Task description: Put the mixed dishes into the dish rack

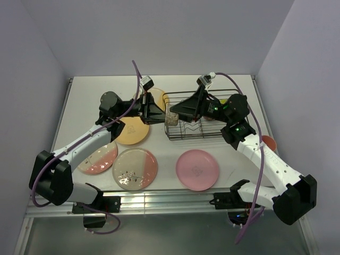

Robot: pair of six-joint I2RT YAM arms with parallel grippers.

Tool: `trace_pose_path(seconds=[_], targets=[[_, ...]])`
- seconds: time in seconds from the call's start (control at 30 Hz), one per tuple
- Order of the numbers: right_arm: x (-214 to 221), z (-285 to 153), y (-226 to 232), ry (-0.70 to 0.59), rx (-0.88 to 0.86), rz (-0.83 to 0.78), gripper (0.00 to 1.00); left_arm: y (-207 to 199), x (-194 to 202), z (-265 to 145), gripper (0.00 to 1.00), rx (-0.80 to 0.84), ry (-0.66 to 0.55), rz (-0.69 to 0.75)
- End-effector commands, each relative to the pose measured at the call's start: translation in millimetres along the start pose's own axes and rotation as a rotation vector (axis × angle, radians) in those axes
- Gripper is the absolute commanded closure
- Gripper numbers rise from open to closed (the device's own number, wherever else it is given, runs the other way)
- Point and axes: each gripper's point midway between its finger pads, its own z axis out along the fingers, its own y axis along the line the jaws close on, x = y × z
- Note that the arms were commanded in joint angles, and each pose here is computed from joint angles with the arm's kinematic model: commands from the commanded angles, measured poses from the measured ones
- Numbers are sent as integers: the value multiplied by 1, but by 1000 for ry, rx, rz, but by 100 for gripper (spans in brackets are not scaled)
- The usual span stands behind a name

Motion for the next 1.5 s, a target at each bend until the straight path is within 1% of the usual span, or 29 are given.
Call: trace_pose_path(seconds=[0.0, 0.07, 0.17, 0.2, 0.23, 0.27, 0.3, 0.33, 0.37, 0.43, 0.47, 0.5, 0.53, 0.57, 0.7, 0.73, 0.8, 0.83, 0.87, 0.9, 0.93, 0.97, 1.0, 1.03, 1.07, 1.17, 1.23, 1.27, 1.47], targets=[[20, -5, 34, 74, -93, -77, 23, -8, -12, -2, 100, 46, -60, 28], [21, -5, 33, 82, -97, -71, 29, -8, -12, -2, 100, 53, -63, 22], [21, -3, 35, 96, -108, -61, 65, -7, -14, -3, 100, 60, -66, 16], [21, -2, 35, 98, -109, -59, 94, -6, -14, -2, 100, 59, -67, 14], [20, -2, 39, 100, -113, -65, 100, -4, -15, -2, 100, 56, -67, 8], [20, -2, 39, 102, -111, -66, 100, -5, -15, -2, 99, 57, -66, 9], [19, -1, 39, 100, -109, -67, 100, -4, -16, -2, 93, 55, -66, 6], [18, -1, 38, 99, -96, -70, 100, -4, -16, -2, 84, 56, -69, 4], [18, 0, 36, 95, -87, -67, 100, -2, -16, -3, 62, 53, -72, -1], [17, 0, 33, 94, -77, -65, 100, 0, -17, -5, 38, 46, -82, -10], [17, 0, 33, 89, -74, -63, 100, 3, -19, -7, 23, 42, -93, -18], [17, 0, 31, 89, -70, -61, 100, 2, -19, -9, 15, 44, -99, -12], [17, 0, 30, 86, -66, -58, 100, 3, -19, -10, 11, 43, -102, -13], [17, -1, 29, 84, -62, -56, 100, 6, -21, -12, 1, 36, -112, -17], [12, -4, 21, 65, -26, -56, 100, 17, -24, -18, 1, -4, -142, -26], [6, -7, 17, 43, -5, -58, 100, 30, -27, -21, 1, -55, -157, -91], [-1, -14, 9, 17, 41, -64, 100, 50, -37, -31, 1, -153, -216, -71], [-6, -19, -6, 5, 122, -66, 100, 66, -41, -37, 1, -231, -239, -92], [-20, -28, -18, -38, 189, -77, 100, 101, -37, -51, 1, -423, -234, -162], [-30, -36, -32, -59, 257, -146, 100, 122, -44, -62, 1, -554, -286, -169], [-45, -55, -48, -118, 386, -94, 100, 121, -53, -69, 1, -643, -268, -47], [-56, -66, -66, -144, 476, -82, 100, 147, -37, -83, 1, -776, -236, -152], [-51, -88, -93, -126, 629, -59, 100, 154, -41, -91, 1, -851, -253, -131], [-67, -97, -90, -166, 696, -96, 100, 155, -40, -95, 1, -882, -249, -116], [-88, -120, -115, -237, 853, -87, 100, 153, -39, -99, 1, -905, -245, -93], [-109, -164, -142, -298, 1081, -69, 100, 152, -38, -102, 1, -928, -261, -56], [-114, -178, -150, -301, 1172, -69, 100, 151, -37, -101, 2, -939, -261, -38], [-121, -192, -163, -322, 1266, -63, 100, 150, -35, -99, 3, -945, -248, -15], [-134, -233, -196, -322, 1537, -50, 100, 144, -30, -102, 5, -1044, -208, 95]])
